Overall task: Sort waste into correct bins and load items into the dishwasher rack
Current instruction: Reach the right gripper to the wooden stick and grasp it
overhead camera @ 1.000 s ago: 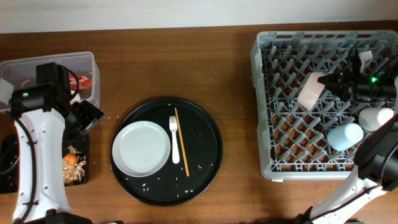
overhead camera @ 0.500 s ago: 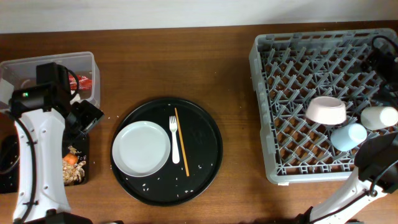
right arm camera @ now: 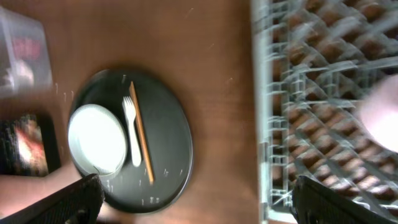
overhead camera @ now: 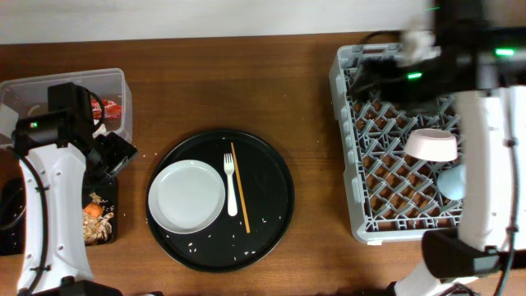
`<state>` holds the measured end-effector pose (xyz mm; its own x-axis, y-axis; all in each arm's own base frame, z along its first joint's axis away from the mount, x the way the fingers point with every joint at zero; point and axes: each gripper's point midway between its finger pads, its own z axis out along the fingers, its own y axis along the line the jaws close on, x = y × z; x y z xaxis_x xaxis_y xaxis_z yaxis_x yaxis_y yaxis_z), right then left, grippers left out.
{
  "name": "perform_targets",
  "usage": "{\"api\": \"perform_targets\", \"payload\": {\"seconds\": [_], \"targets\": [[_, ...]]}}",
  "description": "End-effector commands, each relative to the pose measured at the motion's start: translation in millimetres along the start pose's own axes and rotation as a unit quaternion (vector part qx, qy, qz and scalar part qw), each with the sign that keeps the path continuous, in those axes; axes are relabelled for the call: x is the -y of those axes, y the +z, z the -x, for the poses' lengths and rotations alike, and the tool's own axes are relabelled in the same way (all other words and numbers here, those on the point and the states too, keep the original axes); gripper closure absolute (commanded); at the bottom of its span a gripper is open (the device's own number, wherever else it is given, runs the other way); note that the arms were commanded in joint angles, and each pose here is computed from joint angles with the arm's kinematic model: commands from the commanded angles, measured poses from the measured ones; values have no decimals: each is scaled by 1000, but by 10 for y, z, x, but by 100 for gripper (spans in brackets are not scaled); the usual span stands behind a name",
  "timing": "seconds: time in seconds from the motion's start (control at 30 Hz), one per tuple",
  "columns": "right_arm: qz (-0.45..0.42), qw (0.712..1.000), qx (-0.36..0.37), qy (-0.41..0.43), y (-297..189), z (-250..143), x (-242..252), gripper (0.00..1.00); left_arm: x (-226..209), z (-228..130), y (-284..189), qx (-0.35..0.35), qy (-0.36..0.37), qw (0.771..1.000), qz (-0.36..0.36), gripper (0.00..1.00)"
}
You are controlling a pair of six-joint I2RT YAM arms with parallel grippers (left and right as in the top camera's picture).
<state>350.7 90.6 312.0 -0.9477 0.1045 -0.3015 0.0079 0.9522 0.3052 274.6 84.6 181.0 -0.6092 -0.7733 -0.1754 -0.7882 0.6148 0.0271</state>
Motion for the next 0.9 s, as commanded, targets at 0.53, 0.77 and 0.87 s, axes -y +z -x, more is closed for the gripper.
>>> {"api": "perform_targets", "payload": {"seconds": [0.53,0.77,0.87], "targets": [[-167,964,-140,-152,3064,-1469,-1175,37,-31,18,14,2,-6,1000,8,1],[-140,965,-174,-139,3310,-1669,-1193,37,-31,18,14,2,-7,1000,8,1],[-142,964,-177,-137,3329,-1694,-1163,37,-31,18,14,2,-7,1000,8,1]]}}
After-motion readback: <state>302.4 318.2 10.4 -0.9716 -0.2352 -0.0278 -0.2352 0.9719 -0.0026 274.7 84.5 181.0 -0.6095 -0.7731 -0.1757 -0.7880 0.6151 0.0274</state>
